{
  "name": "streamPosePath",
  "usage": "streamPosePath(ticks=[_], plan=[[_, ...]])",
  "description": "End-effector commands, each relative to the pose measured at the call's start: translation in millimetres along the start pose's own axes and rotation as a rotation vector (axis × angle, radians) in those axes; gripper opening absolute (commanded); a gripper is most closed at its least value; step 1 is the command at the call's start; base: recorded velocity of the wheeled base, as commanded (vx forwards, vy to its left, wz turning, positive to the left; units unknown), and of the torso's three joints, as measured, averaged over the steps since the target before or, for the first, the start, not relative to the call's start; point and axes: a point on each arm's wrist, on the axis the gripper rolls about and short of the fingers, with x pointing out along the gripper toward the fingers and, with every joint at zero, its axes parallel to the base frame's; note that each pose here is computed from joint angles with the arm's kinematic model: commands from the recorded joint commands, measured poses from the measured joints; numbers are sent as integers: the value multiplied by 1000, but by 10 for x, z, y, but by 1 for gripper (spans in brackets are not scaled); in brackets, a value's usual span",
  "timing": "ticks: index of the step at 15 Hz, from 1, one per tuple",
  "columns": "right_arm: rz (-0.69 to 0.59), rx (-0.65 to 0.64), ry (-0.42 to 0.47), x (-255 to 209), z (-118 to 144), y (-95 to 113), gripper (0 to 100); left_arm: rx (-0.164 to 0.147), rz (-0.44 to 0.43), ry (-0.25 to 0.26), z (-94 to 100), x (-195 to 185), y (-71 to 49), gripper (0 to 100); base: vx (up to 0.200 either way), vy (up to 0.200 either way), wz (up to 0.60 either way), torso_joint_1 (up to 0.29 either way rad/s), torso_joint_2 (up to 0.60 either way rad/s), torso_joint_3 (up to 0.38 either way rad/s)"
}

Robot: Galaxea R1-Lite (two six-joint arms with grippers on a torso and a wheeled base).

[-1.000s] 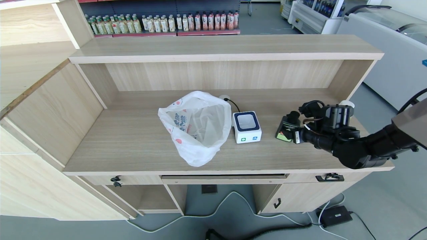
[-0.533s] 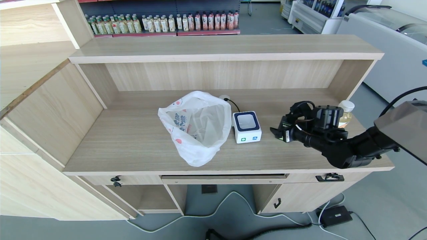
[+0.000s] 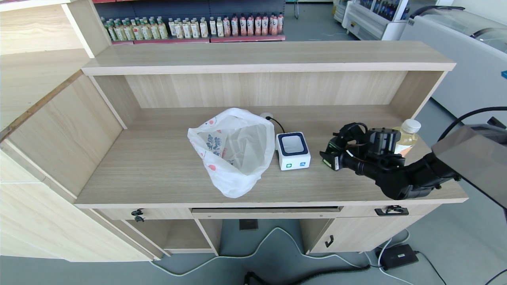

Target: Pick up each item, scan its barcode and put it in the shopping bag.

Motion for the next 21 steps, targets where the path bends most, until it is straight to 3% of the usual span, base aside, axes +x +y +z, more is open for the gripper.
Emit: streamPosePath(ticks=[1, 6, 11, 12, 13, 15, 17, 18, 21], plan=[[-7, -6, -10, 0, 27, -24, 0, 0, 2, -1, 0, 0, 0, 100, 0, 0, 0, 0, 0, 0], [-83, -45, -42, -311, 250, -322, 0, 0, 1, -1, 0, 0, 0, 100, 0, 0, 0, 0, 0, 0], [-113, -139, -101, -972, 676, -299, 0, 0, 1, -1, 0, 0, 0, 100, 0, 0, 0, 0, 0, 0], [-122, -186, -147, -1232, 871, -249, 0, 0, 1, -1, 0, 0, 0, 100, 0, 0, 0, 0, 0, 0], [-120, -273, -223, -1491, 1106, -149, 0, 0, 1, -1, 0, 0, 0, 100, 0, 0, 0, 0, 0, 0], [-60, -482, -321, -1979, 1313, 111, 0, 0, 1, -1, 0, 0, 0, 100, 0, 0, 0, 0, 0, 0], [-25, -863, -326, -2310, 1140, 277, 0, 0, 1, -1, 0, 0, 0, 100, 0, 0, 0, 0, 0, 0], [42, -1033, -389, -2353, 1138, 303, 0, 0, 1, -1, 0, 0, 0, 100, 0, 0, 0, 0, 0, 0], [379, -1359, -568, -2395, 981, 450, 0, 0, 1, -1, 0, 0, 0, 100, 0, 0, 0, 0, 0, 0]])
